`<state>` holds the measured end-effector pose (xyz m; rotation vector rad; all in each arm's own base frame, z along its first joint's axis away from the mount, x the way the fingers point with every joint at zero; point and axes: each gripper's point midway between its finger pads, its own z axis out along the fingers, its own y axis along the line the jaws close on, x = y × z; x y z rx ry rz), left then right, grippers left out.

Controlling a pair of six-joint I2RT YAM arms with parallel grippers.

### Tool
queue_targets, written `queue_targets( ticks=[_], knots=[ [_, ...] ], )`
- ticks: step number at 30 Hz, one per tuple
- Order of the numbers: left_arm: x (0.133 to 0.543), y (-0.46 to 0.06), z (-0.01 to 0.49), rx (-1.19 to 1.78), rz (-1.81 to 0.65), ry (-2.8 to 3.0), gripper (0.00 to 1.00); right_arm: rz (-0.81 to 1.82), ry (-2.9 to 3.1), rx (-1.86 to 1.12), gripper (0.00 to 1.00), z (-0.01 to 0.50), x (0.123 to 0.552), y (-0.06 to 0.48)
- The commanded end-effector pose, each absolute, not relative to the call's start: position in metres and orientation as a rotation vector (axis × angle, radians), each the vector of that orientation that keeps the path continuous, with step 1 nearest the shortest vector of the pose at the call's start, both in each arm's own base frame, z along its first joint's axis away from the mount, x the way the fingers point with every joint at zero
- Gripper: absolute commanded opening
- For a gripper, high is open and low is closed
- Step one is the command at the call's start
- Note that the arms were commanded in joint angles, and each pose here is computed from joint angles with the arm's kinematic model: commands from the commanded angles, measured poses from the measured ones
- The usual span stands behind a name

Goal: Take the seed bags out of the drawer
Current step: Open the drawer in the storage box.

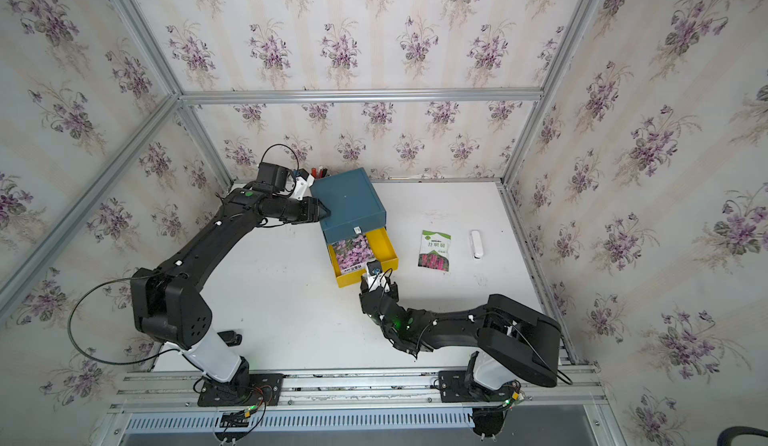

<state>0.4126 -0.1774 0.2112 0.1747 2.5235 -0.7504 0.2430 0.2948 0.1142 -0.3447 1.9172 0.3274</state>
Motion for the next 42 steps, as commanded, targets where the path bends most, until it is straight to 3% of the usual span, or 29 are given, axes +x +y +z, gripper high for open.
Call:
queue_targets(
  ticks=[1, 26, 31, 36, 42],
  knots=[
    [0.377, -0.153, 0.168, 0.131, -0.590, 2.767, 0.61, 0.327, 1.940, -0.327, 0.30, 0.111, 0.236, 0.292],
    [0.380, -0.158, 0.165, 0.131, -0.595, 2.769, 0.61, 0.331, 2.007, -0.321, 0.30, 0.099, 0.203, 0.273],
    [0.379, -0.158, 0.164, 0.136, -0.593, 2.773, 0.61, 0.322, 2.012, -0.319, 0.39, 0.097, 0.204, 0.276],
    [0.378, -0.158, 0.164, 0.141, -0.593, 2.775, 0.61, 0.300, 2.028, -0.309, 0.58, 0.094, 0.205, 0.274],
    [0.378, -0.158, 0.164, 0.143, -0.593, 2.774, 0.61, 0.295, 2.063, -0.283, 0.73, 0.092, 0.202, 0.270]
  ],
)
